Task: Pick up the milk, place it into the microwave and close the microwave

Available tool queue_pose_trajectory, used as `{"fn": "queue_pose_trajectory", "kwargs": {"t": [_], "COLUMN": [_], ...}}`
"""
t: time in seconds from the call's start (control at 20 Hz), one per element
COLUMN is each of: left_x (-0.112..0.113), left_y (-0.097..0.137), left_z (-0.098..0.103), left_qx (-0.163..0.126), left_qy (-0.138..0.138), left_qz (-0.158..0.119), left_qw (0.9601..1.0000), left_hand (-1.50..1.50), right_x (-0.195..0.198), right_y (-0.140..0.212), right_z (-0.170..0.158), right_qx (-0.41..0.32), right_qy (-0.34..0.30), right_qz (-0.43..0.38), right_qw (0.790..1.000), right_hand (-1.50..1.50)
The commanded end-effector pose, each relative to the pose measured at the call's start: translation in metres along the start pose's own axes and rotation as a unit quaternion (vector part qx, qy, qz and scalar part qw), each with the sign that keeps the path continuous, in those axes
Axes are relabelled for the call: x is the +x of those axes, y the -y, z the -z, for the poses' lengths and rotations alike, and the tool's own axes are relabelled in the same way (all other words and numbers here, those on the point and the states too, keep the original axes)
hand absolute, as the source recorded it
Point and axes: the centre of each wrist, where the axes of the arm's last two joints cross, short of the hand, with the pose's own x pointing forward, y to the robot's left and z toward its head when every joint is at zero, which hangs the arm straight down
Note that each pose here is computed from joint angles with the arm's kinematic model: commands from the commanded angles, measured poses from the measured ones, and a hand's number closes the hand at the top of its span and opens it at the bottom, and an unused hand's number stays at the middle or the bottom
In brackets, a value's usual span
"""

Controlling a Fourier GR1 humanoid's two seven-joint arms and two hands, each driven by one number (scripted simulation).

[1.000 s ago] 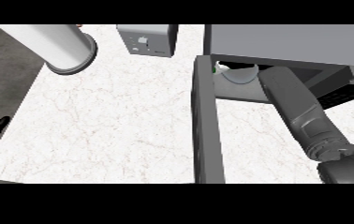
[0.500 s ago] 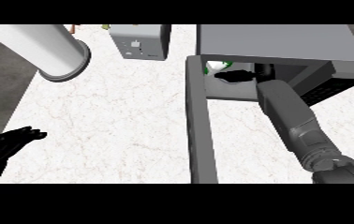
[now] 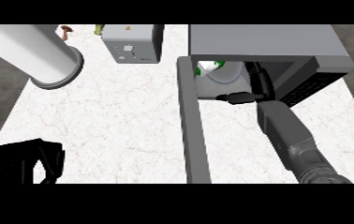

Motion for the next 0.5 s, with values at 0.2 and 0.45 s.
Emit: {"fn": "queue_pose_trajectory", "kwargs": {"t": [0.2, 0.45], "left_x": [0.002, -0.010], "left_y": [0.031, 0.045], "left_z": [0.014, 0.020], "left_qx": [-0.033, -0.064], "left_qy": [-0.012, -0.024], "left_qz": [-0.015, 0.019], "left_qw": [0.9993, 0.9975], "left_hand": [1.50, 1.50], "right_x": [-0.032, -0.027], "right_y": [0.006, 0.031], "right_z": [-0.063, -0.081], "right_qx": [0.014, 0.004], "right_qy": [-0.008, -0.016], "right_qz": [0.026, 0.014], "right_qw": [1.000, 1.000], "right_hand": [-1.50, -1.50]}}
